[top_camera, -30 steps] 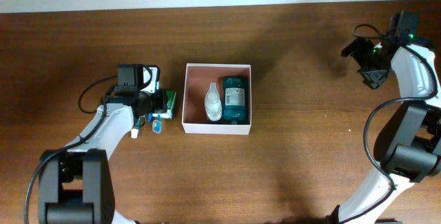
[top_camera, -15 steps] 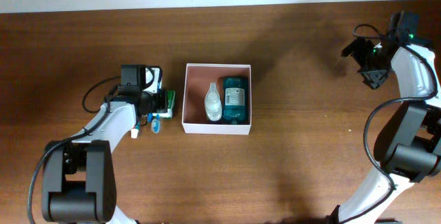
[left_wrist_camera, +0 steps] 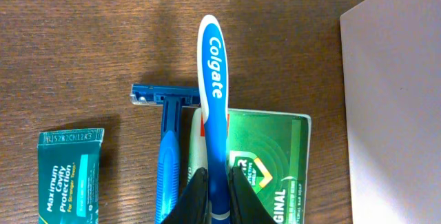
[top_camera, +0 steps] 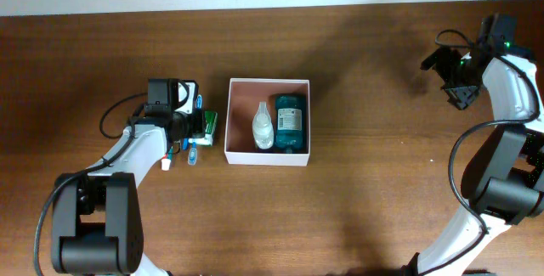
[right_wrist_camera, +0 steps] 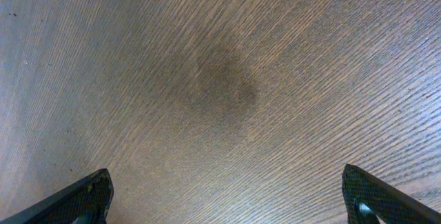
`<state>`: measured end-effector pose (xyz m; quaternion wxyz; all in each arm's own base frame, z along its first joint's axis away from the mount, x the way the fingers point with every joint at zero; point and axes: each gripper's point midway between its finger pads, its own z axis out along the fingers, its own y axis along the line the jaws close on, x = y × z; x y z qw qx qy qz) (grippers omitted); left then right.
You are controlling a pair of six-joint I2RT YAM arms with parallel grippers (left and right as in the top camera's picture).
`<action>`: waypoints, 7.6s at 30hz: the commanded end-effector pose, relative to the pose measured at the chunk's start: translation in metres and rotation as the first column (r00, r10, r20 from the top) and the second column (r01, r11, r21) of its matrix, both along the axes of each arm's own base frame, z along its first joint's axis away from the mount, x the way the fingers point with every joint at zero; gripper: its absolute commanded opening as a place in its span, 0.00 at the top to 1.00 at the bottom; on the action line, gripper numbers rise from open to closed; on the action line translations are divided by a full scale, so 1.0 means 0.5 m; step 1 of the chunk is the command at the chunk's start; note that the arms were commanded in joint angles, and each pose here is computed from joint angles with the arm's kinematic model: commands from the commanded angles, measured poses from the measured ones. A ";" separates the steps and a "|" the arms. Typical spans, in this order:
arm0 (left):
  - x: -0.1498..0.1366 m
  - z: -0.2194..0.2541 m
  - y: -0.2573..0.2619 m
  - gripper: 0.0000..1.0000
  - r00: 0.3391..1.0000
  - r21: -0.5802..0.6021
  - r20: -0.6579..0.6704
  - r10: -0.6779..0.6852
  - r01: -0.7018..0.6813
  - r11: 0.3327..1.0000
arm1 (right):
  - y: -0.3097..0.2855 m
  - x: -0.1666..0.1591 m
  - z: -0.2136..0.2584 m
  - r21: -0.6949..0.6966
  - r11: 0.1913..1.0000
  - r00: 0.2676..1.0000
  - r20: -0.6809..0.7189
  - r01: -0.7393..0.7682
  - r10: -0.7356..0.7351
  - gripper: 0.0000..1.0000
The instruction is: Pack container
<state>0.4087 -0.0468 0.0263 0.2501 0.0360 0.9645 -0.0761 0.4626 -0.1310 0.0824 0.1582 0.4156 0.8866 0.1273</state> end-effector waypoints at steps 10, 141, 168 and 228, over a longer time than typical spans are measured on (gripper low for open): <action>0.017 0.129 -0.001 0.99 0.990 0.000 0.142 -0.006 0.006 1.000 | -0.009 -0.001 0.003 -0.015 1.000 1.000 0.001 0.003 -0.003 0.02; -0.024 0.183 0.061 0.18 0.976 0.096 -0.020 0.218 -0.215 0.972 | -0.009 -0.001 0.003 -0.015 1.000 1.000 0.001 0.003 -0.003 0.01; -0.027 0.059 0.102 0.52 0.948 0.094 -0.174 0.265 -0.252 0.963 | -0.009 -0.001 0.003 -0.015 1.000 1.000 0.001 0.003 -0.003 0.01; 0.002 0.253 0.013 0.99 0.989 -0.066 -0.029 0.147 -0.148 0.987 | -0.009 -0.001 0.003 -0.015 1.000 1.000 0.001 0.003 -0.003 0.01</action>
